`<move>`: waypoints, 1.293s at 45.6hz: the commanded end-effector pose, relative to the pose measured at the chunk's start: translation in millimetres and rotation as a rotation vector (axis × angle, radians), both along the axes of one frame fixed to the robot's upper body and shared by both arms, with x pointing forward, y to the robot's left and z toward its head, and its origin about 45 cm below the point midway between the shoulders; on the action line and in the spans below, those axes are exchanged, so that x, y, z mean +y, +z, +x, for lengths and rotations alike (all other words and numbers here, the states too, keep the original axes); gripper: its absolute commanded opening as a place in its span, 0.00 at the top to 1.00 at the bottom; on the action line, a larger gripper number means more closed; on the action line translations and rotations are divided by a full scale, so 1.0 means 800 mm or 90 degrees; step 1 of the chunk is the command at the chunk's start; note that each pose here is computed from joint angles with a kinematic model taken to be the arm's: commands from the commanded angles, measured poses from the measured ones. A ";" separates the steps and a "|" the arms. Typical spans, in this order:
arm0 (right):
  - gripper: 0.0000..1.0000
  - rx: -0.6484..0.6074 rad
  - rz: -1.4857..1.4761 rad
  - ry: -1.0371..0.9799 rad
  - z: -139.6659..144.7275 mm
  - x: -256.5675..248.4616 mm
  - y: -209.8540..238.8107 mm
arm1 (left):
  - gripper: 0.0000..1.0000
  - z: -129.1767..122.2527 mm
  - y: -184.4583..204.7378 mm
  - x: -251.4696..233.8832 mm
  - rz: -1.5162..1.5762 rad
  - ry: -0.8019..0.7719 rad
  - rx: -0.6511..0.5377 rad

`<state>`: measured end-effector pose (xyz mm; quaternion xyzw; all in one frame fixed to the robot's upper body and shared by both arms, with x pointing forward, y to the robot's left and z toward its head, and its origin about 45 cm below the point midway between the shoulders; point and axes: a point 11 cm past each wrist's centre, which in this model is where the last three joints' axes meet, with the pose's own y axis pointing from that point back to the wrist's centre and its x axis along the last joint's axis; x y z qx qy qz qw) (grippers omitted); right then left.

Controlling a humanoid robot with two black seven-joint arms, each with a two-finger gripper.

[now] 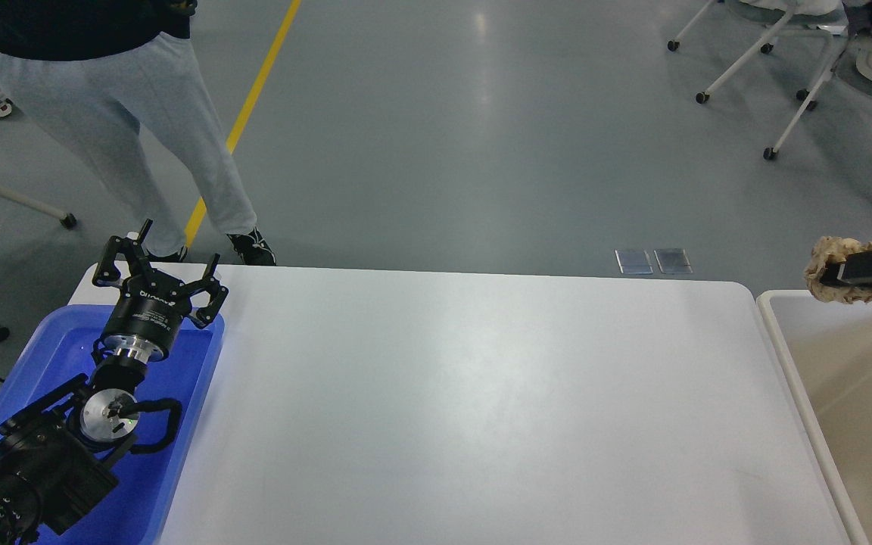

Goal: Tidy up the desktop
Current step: 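Lift the wrapper with the right gripper toward the white bin, then lower the wrapper into the white bin and open the right gripper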

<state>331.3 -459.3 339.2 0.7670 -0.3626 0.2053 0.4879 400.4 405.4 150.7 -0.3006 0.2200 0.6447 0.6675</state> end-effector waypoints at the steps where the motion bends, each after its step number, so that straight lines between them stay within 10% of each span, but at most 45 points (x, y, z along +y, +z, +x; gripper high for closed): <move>1: 1.00 -0.007 0.116 -0.194 -0.020 -0.057 -0.040 | 0.00 0.000 0.000 0.000 0.000 0.000 0.000; 24: 1.00 -0.025 0.392 -0.619 -0.049 -0.118 -0.174 | 0.00 0.000 0.000 0.000 0.000 0.000 0.000; 59: 1.00 -0.149 0.337 -0.891 -0.069 -0.160 -0.328 | 0.00 0.000 0.000 0.000 0.000 0.000 0.000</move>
